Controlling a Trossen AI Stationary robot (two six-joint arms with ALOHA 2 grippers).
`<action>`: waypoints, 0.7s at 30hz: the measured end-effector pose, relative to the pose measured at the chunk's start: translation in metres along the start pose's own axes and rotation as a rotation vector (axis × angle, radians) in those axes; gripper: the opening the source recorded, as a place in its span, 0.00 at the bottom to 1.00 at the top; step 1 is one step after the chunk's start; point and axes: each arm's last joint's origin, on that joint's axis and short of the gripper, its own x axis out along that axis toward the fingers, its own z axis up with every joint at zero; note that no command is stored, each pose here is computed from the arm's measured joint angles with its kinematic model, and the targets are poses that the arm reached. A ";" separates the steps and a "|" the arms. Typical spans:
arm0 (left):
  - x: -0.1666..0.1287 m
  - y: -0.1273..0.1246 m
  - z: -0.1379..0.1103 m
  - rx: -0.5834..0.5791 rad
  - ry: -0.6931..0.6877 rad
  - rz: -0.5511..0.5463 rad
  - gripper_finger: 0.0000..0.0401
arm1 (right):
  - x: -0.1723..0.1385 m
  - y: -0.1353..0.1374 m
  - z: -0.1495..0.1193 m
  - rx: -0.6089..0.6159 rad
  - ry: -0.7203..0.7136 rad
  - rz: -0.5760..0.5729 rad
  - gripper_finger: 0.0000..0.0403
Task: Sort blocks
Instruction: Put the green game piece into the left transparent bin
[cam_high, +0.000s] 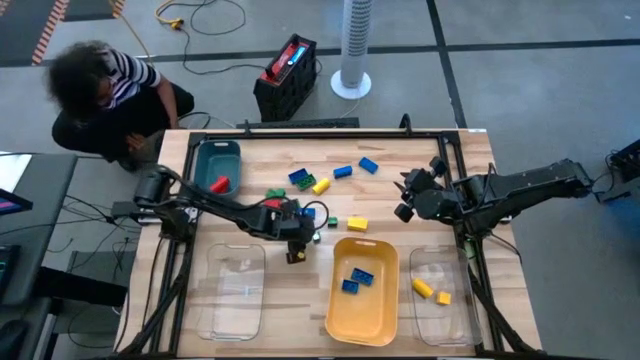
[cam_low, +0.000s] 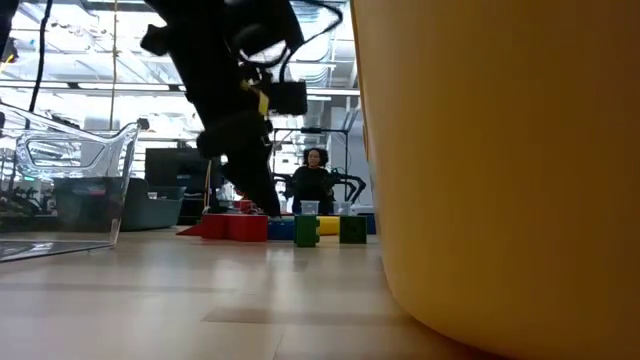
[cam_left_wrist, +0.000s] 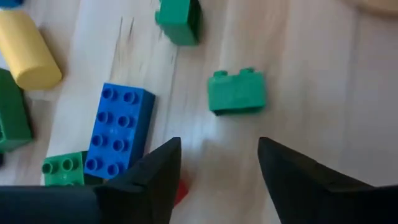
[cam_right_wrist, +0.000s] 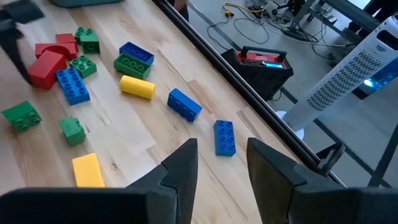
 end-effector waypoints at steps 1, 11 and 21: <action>0.003 0.001 0.000 -0.012 0.007 0.004 0.55 | 0.000 0.000 0.000 0.000 0.000 0.001 0.38; 0.011 0.002 0.005 -0.045 -0.038 -0.038 0.68 | 0.000 0.000 0.000 -0.001 0.002 0.002 0.38; 0.027 -0.008 0.006 -0.068 -0.052 -0.113 0.75 | 0.000 0.000 0.000 0.001 0.000 0.002 0.38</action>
